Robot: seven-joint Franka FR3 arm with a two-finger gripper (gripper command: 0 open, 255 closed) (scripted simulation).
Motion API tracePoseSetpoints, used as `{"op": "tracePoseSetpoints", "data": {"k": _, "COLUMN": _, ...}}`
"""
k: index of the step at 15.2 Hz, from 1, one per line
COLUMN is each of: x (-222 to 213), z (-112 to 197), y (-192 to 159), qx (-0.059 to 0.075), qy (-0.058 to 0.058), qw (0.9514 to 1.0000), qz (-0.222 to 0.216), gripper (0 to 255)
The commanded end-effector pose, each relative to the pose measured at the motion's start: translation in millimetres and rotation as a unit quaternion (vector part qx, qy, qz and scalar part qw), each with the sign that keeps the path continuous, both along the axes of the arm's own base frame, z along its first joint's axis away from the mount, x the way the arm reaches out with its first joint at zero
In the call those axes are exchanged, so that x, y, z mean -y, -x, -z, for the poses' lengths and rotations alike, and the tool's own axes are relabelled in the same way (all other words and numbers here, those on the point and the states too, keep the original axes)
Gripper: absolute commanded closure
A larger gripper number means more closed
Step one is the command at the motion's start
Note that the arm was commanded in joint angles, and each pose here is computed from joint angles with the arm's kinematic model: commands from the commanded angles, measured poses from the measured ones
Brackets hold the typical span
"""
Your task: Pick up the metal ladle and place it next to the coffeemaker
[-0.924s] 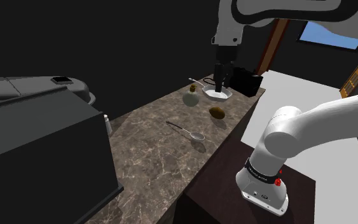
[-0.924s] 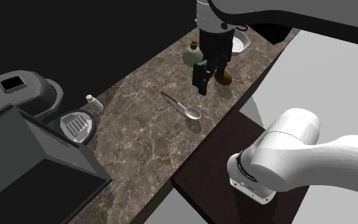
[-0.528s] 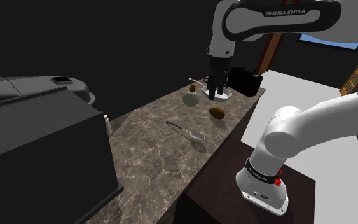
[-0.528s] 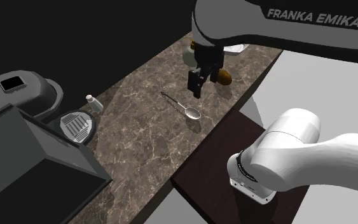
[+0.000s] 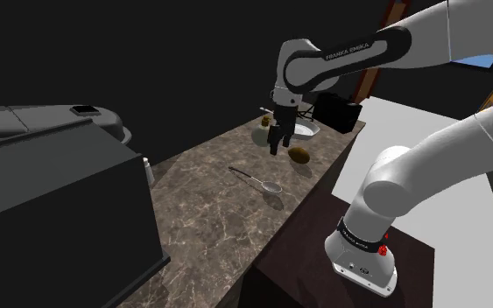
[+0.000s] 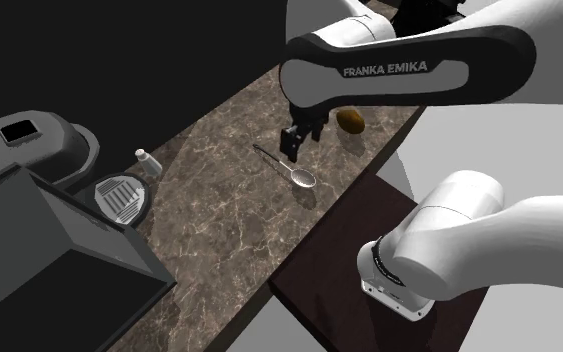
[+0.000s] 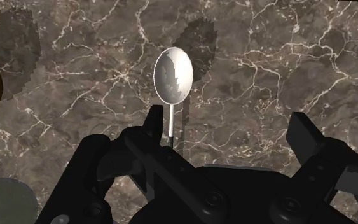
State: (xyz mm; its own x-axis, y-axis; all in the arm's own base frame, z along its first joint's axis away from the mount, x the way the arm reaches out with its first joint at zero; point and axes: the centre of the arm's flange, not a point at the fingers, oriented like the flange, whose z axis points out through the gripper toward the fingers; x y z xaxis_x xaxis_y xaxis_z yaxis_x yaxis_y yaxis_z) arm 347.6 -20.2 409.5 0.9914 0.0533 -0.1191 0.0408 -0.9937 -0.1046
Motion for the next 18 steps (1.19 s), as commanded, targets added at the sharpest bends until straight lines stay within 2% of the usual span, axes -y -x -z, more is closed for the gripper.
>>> {"op": "tracePoseSetpoints", "data": {"k": 1, "x": 8, "z": 22, "y": -9, "qx": 0.007, "qy": -0.001, "qw": 1.0, "qz": 0.003, "gripper": 0}}
{"op": "tracePoseSetpoints", "data": {"k": 15, "x": 40, "z": 176, "y": -91, "qx": 0.047, "qy": -0.006, "qw": 0.9987, "qz": 0.02, "gripper": 0}}
{"op": "tracePoseSetpoints", "data": {"k": 18, "x": 39, "z": 192, "y": -91, "qx": 0.047, "qy": -0.006, "qw": 0.9987, "qz": 0.02, "gripper": 0}}
